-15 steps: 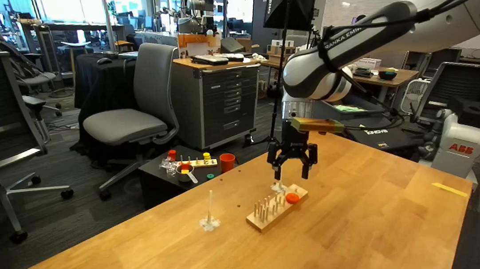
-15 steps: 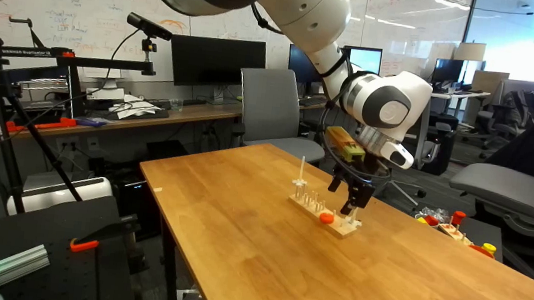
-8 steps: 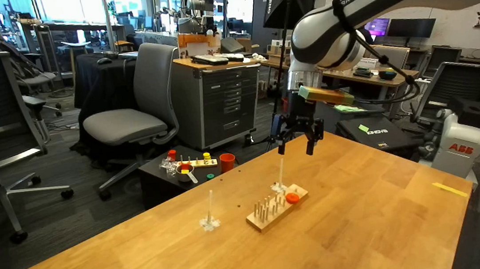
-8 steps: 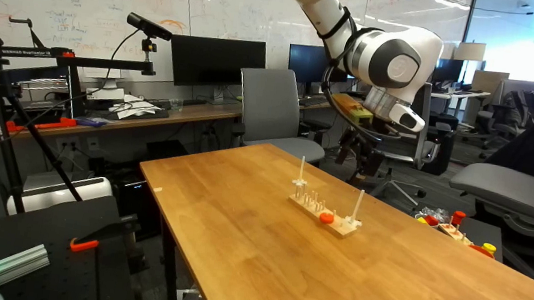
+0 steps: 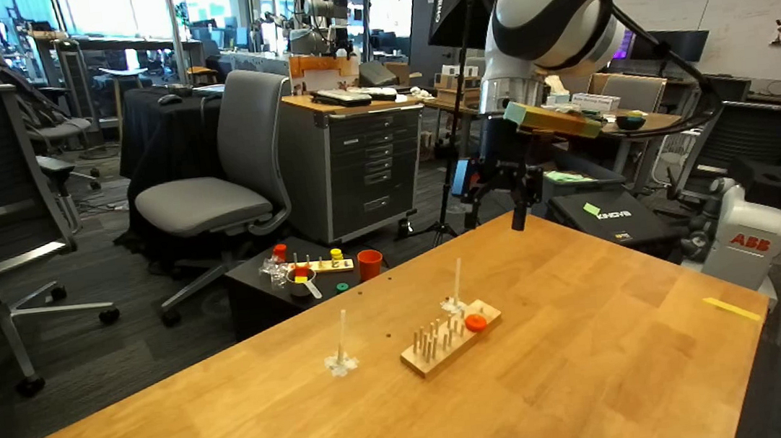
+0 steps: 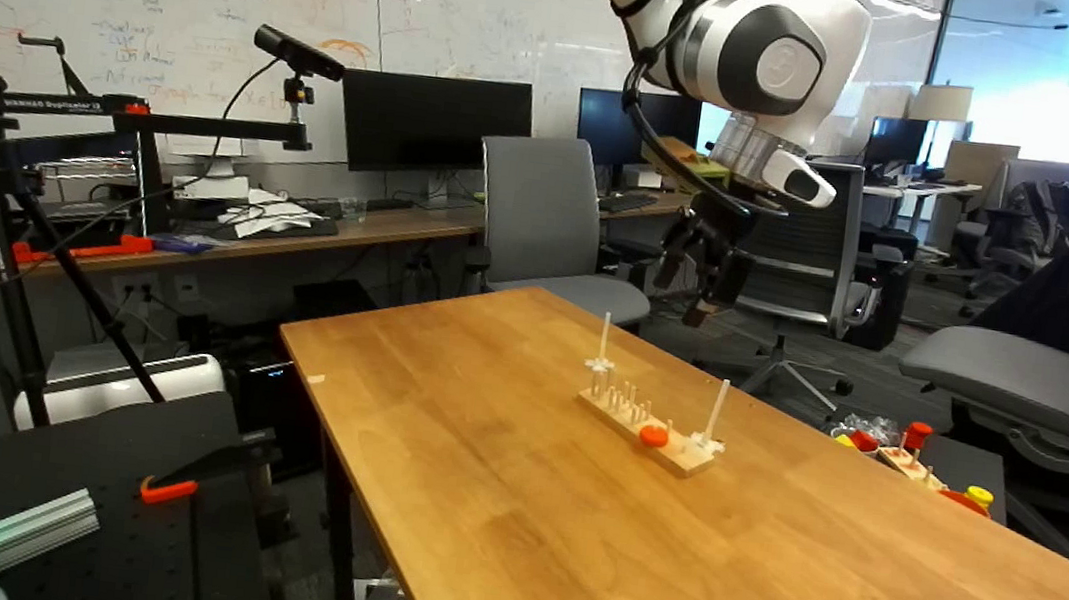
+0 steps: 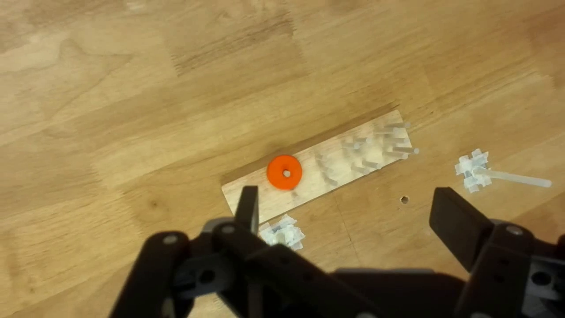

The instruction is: Put the orange disc on the wooden stand

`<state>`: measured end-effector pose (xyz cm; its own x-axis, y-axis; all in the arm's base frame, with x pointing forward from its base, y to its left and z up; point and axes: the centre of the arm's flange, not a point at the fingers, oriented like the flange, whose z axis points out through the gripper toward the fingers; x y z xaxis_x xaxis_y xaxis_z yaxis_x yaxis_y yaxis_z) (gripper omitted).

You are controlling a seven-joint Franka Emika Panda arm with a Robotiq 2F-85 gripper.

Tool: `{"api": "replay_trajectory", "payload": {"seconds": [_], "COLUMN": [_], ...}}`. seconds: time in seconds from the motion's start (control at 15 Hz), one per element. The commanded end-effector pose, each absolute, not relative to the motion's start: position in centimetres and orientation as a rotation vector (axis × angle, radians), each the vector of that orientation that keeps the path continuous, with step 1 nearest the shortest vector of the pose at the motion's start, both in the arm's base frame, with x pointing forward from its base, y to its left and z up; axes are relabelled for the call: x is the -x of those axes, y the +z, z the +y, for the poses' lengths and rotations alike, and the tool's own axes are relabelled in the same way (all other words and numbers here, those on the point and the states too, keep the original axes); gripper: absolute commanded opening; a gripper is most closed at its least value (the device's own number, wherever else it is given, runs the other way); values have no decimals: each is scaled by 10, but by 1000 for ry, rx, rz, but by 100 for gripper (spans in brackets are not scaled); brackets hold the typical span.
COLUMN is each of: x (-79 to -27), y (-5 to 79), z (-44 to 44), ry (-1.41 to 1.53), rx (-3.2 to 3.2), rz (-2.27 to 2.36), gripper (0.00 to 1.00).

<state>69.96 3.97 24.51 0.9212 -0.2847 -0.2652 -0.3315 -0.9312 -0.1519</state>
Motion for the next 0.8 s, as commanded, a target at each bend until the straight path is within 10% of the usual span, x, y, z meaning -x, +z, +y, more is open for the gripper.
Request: {"api": "replay_trajectory", "payload": {"seconds": [0.0,0.73], "x": [-677,-690], "y": [266,255], "z": [43,43], "ry": [355,364], "rx": [2899,2890], "rz": [446,461], "gripper": [100,100]}}
